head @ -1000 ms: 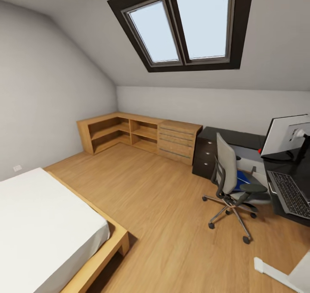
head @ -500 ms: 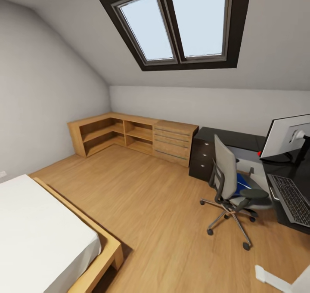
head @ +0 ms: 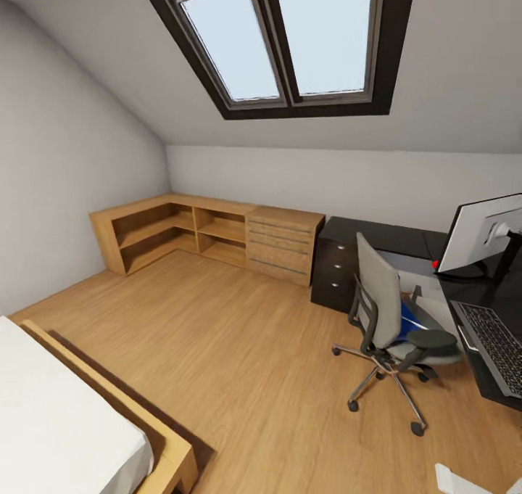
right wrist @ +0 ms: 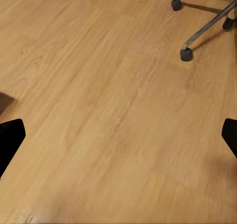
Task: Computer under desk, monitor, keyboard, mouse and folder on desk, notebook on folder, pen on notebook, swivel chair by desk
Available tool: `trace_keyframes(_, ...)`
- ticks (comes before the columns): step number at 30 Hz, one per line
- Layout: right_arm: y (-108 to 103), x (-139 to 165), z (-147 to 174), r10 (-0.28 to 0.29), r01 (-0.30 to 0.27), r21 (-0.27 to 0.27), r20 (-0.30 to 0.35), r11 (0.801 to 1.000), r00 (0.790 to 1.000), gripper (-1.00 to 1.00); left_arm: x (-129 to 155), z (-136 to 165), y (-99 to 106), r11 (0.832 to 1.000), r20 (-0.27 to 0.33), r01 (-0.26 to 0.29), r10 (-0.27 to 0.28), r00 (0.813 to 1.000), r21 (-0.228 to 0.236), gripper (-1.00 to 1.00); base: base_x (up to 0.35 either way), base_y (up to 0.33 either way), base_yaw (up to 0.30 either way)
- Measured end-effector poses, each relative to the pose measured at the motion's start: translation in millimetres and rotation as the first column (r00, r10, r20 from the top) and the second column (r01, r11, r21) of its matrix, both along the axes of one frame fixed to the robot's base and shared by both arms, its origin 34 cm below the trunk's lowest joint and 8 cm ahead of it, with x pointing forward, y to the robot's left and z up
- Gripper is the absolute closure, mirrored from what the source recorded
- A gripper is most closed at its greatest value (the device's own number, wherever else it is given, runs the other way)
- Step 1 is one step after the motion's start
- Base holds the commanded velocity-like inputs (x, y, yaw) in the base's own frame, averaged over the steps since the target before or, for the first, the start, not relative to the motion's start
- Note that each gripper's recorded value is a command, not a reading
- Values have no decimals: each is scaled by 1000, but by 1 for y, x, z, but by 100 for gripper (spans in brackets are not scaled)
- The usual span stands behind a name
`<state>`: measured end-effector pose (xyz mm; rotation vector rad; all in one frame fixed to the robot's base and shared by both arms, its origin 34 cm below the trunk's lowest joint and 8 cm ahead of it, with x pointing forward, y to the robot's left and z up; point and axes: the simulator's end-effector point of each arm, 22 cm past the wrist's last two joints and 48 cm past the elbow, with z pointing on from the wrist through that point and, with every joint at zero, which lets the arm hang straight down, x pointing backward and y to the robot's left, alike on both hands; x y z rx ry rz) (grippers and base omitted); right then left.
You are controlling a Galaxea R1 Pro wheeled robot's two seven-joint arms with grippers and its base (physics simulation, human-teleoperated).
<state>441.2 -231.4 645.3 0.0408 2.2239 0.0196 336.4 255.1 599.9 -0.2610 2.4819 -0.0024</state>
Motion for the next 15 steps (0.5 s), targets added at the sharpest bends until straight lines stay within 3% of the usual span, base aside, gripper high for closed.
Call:
trace_keyframes(6,0,2,2,1,-1,-1,5,1000,1000,-100,2,1,0,1000,7,0,0,1000,1,-100,133,61,-253)
trace_keyframes(15,0,4,4,2,-2,-1,13,1000,1000,-100,5,3,1,1000,16,-1,1,1000,1,-100,26,12,-248)
